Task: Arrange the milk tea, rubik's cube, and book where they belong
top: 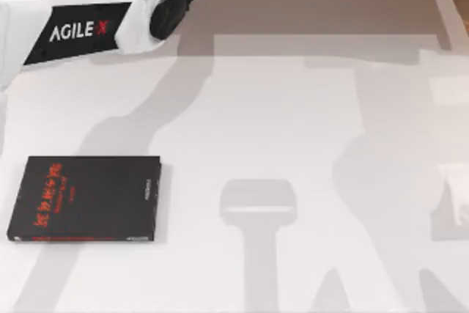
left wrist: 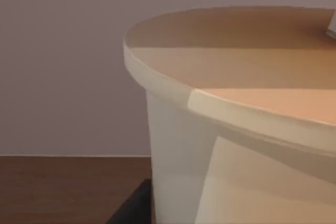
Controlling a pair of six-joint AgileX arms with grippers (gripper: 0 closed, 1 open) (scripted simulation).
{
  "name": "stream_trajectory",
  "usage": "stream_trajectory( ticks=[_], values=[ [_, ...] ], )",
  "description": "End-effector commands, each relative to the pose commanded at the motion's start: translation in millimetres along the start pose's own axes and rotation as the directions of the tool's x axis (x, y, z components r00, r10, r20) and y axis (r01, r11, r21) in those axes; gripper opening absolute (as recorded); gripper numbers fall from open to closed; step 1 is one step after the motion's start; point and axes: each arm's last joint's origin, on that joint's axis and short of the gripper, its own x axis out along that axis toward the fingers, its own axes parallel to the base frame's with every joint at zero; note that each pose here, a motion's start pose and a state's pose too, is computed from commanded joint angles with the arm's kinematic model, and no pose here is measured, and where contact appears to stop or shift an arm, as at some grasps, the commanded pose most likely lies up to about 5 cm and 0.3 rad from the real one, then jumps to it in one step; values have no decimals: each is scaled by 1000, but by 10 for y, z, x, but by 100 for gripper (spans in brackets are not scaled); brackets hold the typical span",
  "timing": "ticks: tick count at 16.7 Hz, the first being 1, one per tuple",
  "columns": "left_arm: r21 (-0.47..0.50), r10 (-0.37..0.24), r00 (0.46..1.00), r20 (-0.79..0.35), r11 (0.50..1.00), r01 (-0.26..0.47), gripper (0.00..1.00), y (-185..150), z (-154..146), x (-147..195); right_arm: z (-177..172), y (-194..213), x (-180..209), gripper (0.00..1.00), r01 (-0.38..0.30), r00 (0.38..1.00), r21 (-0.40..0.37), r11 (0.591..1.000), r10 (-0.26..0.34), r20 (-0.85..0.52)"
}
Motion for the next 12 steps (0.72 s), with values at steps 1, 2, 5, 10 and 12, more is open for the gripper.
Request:
stream_trajectory(
  ticks=[1, 2, 5, 10, 12],
  values=[
    [0, 0, 1000, 0, 1000, 0, 0, 0, 0, 0, 0, 0, 0, 100, 0, 1000, 0, 1000, 0, 0],
    [0, 0, 1000, 0, 1000, 0, 0, 0, 0, 0, 0, 0, 0, 100, 0, 1000, 0, 1000, 0, 0],
    [-1, -3, 1000, 6, 1000, 3, 0, -20, 35, -48, 0, 0, 0, 100, 0, 1000, 0, 1000, 0, 0],
    [6, -3, 1000, -8, 1000, 3, 0, -26, 58, -490, 0, 0, 0, 100, 0, 1000, 0, 1000, 0, 0],
    [6, -3, 1000, -8, 1000, 3, 0, -21, 75, -682, 0, 0, 0, 100, 0, 1000, 0, 1000, 0, 0]
  ],
)
